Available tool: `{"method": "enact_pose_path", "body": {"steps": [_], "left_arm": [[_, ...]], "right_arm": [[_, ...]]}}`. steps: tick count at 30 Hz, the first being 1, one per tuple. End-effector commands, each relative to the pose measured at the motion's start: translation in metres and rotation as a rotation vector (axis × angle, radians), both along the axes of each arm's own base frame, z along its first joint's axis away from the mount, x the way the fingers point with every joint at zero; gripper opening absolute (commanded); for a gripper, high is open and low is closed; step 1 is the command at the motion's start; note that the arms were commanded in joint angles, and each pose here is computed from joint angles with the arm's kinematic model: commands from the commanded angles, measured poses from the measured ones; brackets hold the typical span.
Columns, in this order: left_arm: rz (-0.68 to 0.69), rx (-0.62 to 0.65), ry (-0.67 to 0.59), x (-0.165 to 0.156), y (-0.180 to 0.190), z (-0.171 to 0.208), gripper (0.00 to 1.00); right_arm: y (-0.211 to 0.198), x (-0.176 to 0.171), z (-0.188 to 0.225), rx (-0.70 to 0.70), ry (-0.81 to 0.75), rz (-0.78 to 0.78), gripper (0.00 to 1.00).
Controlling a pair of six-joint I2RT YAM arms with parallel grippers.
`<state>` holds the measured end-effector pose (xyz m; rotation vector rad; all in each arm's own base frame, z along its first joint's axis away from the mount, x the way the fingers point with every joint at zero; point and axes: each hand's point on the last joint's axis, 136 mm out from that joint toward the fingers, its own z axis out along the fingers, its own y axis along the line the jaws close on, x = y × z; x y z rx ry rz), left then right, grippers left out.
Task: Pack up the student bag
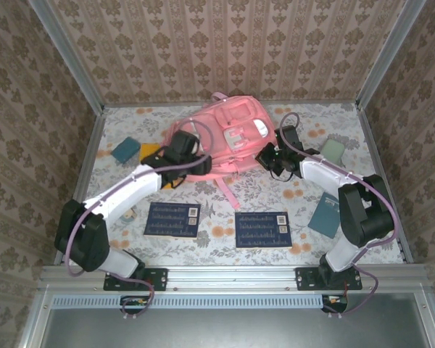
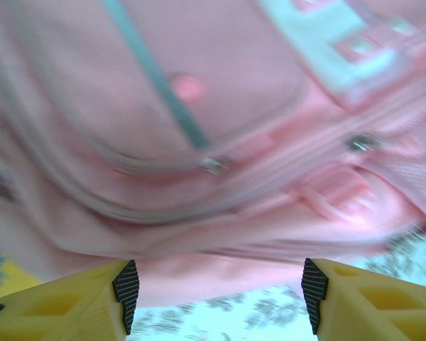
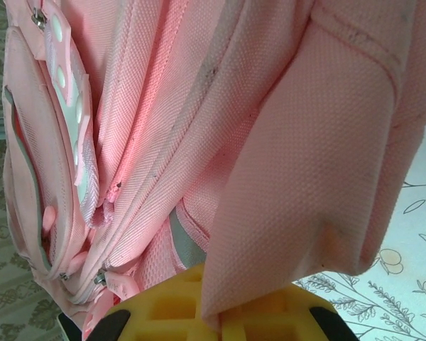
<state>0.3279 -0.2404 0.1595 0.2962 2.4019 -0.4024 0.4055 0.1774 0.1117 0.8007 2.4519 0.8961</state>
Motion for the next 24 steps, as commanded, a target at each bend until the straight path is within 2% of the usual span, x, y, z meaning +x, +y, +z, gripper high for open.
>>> {"method": "enact_pose_path", "body": {"steps": [1, 5, 8, 12, 18, 24], "left_arm": [[-0.052, -0.063, -0.116, -0.009, -0.036, 0.007, 0.63], [-0.115, -0.051, -0.139, -0.023, -0.059, -0.001, 0.55], [-0.144, -0.114, -0.145, -0.030, -0.070, -0.007, 0.45], [-0.174, -0.144, -0.145, -0.035, -0.079, -0.017, 0.44], [-0.184, -0.147, -0.136, -0.039, -0.082, -0.036, 0.40], [-0.197, -0.127, -0.125, -0.040, -0.084, -0.049, 0.39]], "right_arm": [[0.022, 0.002, 0.032, 0.108, -0.028, 0.036, 0.00], [0.023, 0.000, 0.040, 0.120, -0.032, 0.030, 0.00], [0.024, -0.001, 0.042, 0.122, -0.025, 0.032, 0.00], [0.024, -0.002, 0.044, 0.134, -0.017, 0.023, 0.00], [0.029, -0.004, 0.045, 0.189, 0.014, 0.003, 0.00], [0.032, -0.005, 0.052, 0.230, 0.023, -0.015, 0.00]]}}
